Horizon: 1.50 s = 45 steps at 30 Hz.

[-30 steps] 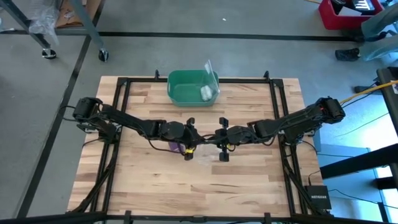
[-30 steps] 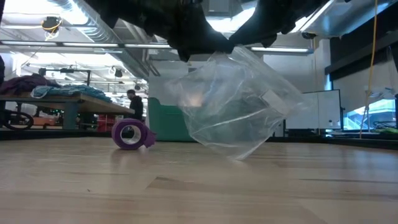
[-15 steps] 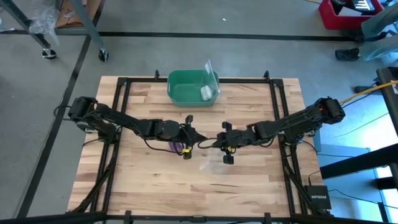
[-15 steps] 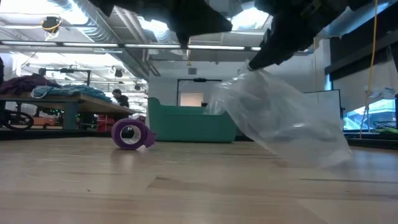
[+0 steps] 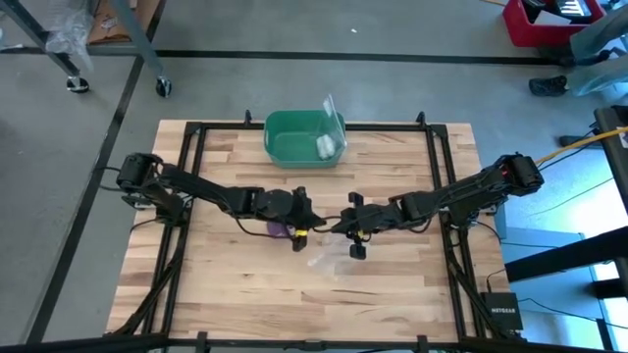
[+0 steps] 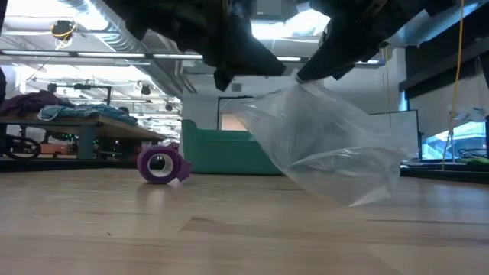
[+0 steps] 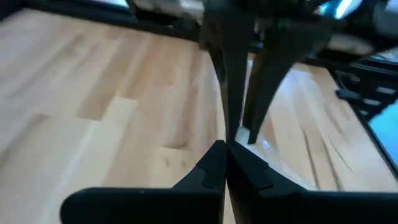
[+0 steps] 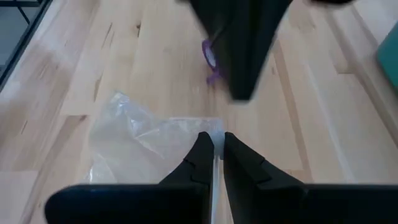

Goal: Roll bandage
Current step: Open the zip bag

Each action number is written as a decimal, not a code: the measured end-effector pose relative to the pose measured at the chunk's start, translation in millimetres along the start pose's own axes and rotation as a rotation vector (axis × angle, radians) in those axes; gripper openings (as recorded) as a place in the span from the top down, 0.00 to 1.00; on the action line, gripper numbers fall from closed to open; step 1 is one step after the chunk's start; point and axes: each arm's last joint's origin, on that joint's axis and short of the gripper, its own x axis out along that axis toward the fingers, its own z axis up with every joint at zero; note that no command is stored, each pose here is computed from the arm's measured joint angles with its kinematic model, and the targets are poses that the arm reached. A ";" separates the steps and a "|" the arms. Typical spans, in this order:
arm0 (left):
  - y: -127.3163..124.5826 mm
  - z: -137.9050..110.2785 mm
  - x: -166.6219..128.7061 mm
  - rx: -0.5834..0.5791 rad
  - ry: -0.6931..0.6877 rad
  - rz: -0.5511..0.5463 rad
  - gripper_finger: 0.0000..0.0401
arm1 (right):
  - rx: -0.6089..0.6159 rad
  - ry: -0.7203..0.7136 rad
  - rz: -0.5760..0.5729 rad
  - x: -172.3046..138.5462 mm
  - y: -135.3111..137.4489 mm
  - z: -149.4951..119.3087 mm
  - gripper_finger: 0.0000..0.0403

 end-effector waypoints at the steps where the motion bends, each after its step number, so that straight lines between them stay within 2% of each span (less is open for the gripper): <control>1: -0.2 -2.3 3.1 -0.009 0.003 -0.014 1.00 | 0.000 -0.002 0.000 0.3 0.1 0.2 0.94; 5: -2.8 -5.2 10.6 -0.020 -0.024 -0.059 1.00 | 0.008 0.007 -0.003 6.7 0.7 -2.2 0.94; 8: -1.0 -9.3 13.5 -0.050 -0.001 -0.053 0.97 | 0.023 0.040 -0.009 13.8 1.0 -7.2 0.94; 12: 0.2 -9.3 13.8 -0.070 0.000 -0.053 0.86 | 0.020 0.061 -0.013 21.4 1.5 -11.5 0.94; 16: -0.2 -11.9 13.7 0.012 0.024 -0.057 0.74 | 0.017 0.063 -0.015 23.1 1.6 -12.2 0.94; 19: -0.1 -12.5 13.7 0.037 0.029 -0.053 0.71 | 0.015 0.058 -0.019 23.2 1.6 -11.7 0.94; 26: 0.5 -14.4 16.1 0.067 0.028 -0.045 0.75 | 0.015 0.048 -0.038 23.2 1.1 -11.1 0.94; 34: 4.3 -28.5 26.9 0.092 0.070 0.007 0.81 | 0.015 0.050 -0.039 23.2 1.0 -11.3 0.94; 45: 2.9 -17.6 21.1 0.091 0.018 -0.002 0.87 | 0.013 0.055 -0.039 23.3 0.8 -11.6 0.94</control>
